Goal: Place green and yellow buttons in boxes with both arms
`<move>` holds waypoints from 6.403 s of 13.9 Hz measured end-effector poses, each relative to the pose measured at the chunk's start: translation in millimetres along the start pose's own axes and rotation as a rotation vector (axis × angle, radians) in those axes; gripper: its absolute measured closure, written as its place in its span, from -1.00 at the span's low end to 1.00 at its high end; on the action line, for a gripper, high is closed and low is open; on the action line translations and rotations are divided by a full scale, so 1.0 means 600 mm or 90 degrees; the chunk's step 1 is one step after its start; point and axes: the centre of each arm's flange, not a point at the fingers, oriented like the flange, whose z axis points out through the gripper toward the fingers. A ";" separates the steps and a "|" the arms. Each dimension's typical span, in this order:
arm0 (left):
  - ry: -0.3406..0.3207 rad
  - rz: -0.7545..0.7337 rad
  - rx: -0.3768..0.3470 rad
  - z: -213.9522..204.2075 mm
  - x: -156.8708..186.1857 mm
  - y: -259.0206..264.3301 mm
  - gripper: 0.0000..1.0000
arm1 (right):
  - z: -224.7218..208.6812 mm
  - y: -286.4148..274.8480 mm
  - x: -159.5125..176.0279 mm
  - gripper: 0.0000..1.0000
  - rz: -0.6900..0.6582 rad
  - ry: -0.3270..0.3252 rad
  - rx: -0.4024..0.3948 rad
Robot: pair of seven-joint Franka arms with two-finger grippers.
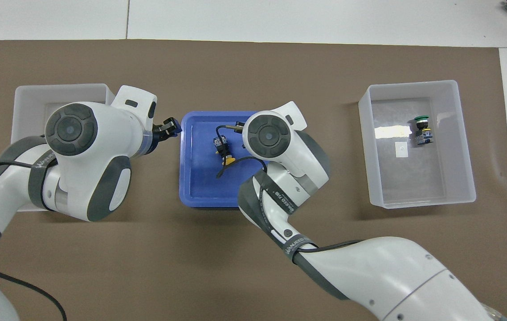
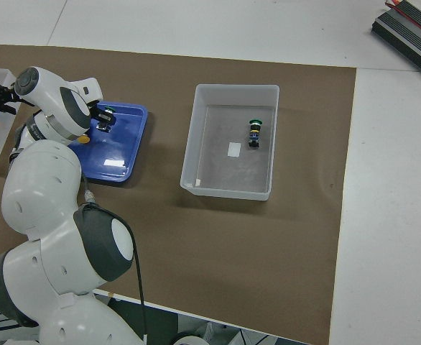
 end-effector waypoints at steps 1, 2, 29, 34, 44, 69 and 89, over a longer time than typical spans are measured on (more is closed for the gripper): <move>0.003 0.000 -0.012 0.004 -0.010 0.012 -0.46 | -0.035 0.039 0.035 0.19 -0.007 0.003 -0.012; 0.005 -0.002 -0.025 0.011 -0.019 0.023 -0.44 | -0.067 0.081 0.068 0.19 -0.013 0.008 -0.020; -0.029 -0.008 -0.049 0.190 -0.121 0.126 0.05 | 0.089 0.606 0.162 -0.19 -0.189 -0.069 -0.015; -0.036 -0.027 0.010 0.054 -0.041 0.100 0.05 | -0.003 0.605 0.188 -1.00 -0.172 -0.042 -0.019; -0.042 0.142 0.067 -0.097 0.238 -0.253 0.05 | -0.277 0.464 0.121 -1.00 -0.088 -0.105 -0.047; 0.006 0.245 0.052 0.113 0.227 -0.395 -0.78 | -0.277 0.482 0.126 -1.00 -0.071 -0.110 -0.042; -0.094 0.284 0.091 -0.105 0.238 -0.271 -1.00 | -0.277 0.482 0.126 -1.00 -0.071 -0.110 -0.042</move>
